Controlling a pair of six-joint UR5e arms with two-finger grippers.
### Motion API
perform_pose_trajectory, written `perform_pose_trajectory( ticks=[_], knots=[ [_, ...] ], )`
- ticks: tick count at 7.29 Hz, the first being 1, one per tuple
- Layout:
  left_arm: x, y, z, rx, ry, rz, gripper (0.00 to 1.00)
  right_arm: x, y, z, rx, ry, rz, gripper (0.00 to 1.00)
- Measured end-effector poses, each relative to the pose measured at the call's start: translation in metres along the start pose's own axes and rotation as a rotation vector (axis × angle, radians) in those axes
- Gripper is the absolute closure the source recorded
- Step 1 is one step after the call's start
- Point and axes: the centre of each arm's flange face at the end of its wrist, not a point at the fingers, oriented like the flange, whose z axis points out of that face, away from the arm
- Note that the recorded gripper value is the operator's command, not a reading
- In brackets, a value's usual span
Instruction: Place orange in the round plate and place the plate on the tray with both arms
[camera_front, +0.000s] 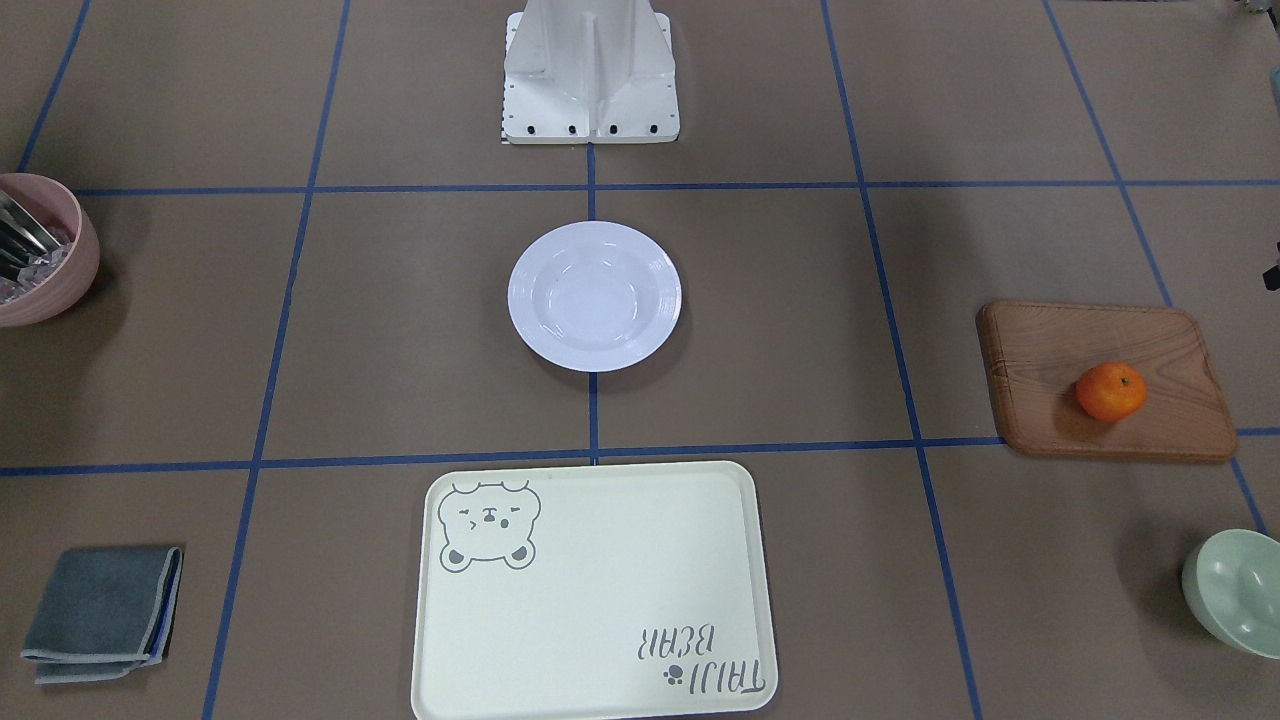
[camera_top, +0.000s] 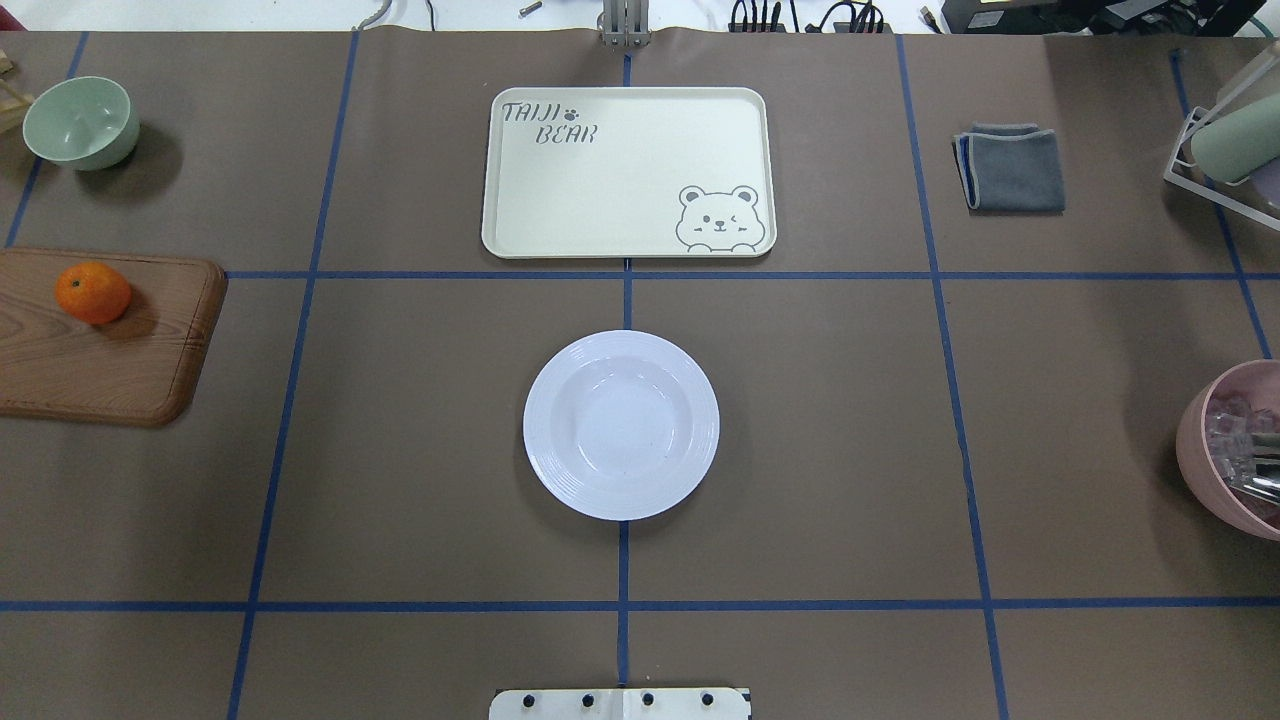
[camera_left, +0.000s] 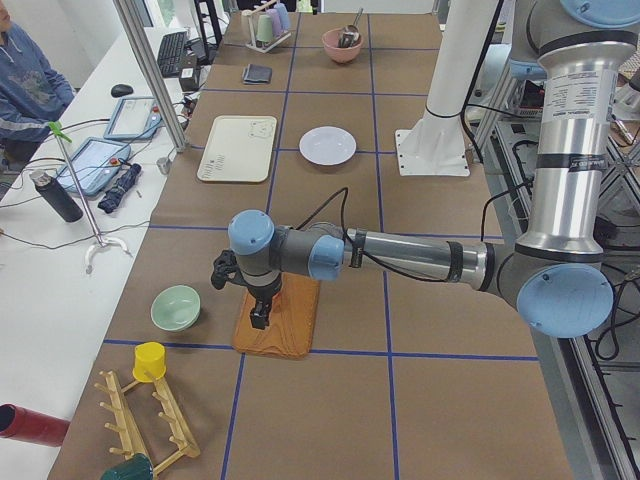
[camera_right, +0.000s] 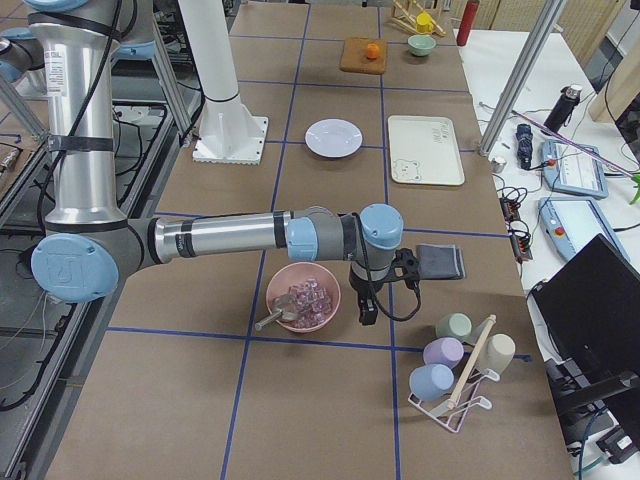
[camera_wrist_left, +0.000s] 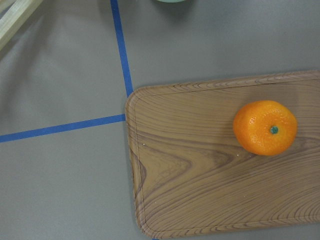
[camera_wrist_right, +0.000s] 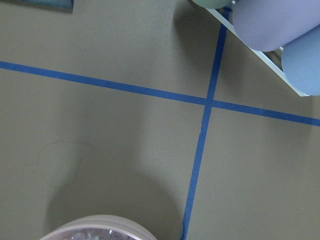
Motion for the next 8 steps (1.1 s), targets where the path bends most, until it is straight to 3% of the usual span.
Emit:
perform_pose_trajectory(
  ticks=[2, 5, 8],
  knots=[
    [0.028, -0.017, 0.008, 0.006, 0.006, 0.002, 0.02, -0.006, -0.003, 0.003, -0.005, -0.003, -0.009, 0.00],
    [0.092, -0.047, 0.051, -0.051, 0.021, -0.050, 0.02, -0.015, -0.008, 0.001, -0.001, -0.011, -0.024, 0.00],
    [0.111, -0.074, 0.089, -0.101, 0.020, -0.097, 0.02, -0.017, -0.008, 0.003, -0.005, -0.012, -0.027, 0.00]
  ],
)
